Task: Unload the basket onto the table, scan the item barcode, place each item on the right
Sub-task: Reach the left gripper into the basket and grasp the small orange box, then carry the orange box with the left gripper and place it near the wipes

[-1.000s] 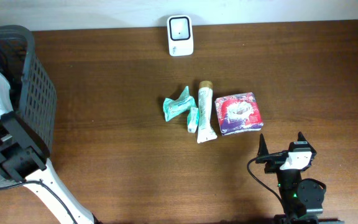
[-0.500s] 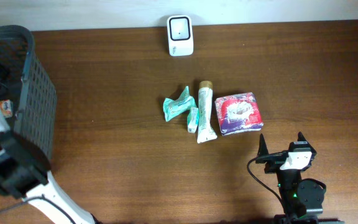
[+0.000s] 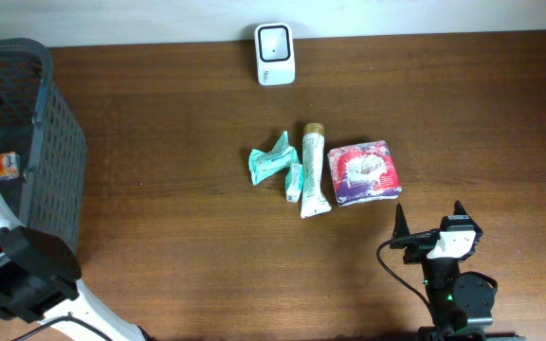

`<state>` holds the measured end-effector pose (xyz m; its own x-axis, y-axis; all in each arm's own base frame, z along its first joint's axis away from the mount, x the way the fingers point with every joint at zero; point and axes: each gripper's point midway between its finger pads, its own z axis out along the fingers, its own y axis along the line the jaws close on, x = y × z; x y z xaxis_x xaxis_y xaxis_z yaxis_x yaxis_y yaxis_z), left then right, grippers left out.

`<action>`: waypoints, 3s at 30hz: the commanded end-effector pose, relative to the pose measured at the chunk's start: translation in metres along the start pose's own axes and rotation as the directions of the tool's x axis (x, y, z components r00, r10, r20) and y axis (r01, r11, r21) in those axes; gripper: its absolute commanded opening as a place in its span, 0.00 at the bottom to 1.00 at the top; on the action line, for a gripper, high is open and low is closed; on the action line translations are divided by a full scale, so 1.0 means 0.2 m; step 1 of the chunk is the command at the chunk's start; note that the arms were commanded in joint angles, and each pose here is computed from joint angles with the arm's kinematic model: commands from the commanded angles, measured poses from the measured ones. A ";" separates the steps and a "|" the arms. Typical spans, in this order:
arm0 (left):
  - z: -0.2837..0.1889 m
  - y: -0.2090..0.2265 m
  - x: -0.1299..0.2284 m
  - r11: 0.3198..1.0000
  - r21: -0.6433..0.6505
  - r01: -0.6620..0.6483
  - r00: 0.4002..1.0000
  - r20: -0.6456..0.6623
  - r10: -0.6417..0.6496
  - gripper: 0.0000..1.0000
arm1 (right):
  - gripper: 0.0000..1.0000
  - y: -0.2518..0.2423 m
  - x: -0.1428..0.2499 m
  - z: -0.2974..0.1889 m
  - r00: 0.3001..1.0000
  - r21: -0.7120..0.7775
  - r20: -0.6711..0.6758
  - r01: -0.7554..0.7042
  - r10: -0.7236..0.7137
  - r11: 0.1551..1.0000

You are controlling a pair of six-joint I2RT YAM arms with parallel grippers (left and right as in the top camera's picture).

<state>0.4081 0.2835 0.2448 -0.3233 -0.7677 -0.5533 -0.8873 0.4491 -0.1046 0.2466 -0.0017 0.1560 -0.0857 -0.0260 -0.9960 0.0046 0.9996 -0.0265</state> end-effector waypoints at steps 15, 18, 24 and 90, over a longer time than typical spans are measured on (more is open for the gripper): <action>0.52 0.02 0.23 0.534 -0.014 -0.845 0.534 -0.031 0.845 0.76 | 0.99 0.00 0.01 0.00 1.000 0.002 -0.004 0.000 0.000 1.000; 0.69 0.02 0.31 0.427 -0.044 -0.903 0.427 0.017 0.904 0.63 | 0.99 0.00 0.01 0.00 1.000 0.002 -0.004 0.000 0.000 1.000; 0.90 0.04 0.36 0.322 -0.084 -0.943 0.322 0.013 0.947 0.66 | 0.99 0.00 0.01 0.00 1.000 0.002 -0.004 0.000 0.000 1.000; -0.84 -0.72 1.44 0.589 0.501 -0.634 0.547 -0.248 0.800 0.99 | 0.99 0.00 0.01 0.00 1.000 0.003 -0.004 0.000 0.000 1.000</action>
<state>0.3880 -0.1065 0.2418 -0.9732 -0.1282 -0.1907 -0.0940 0.9794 -0.1789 0.2465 -0.0019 0.1564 -0.0842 -0.0257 -0.9961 0.0066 0.9996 -0.0263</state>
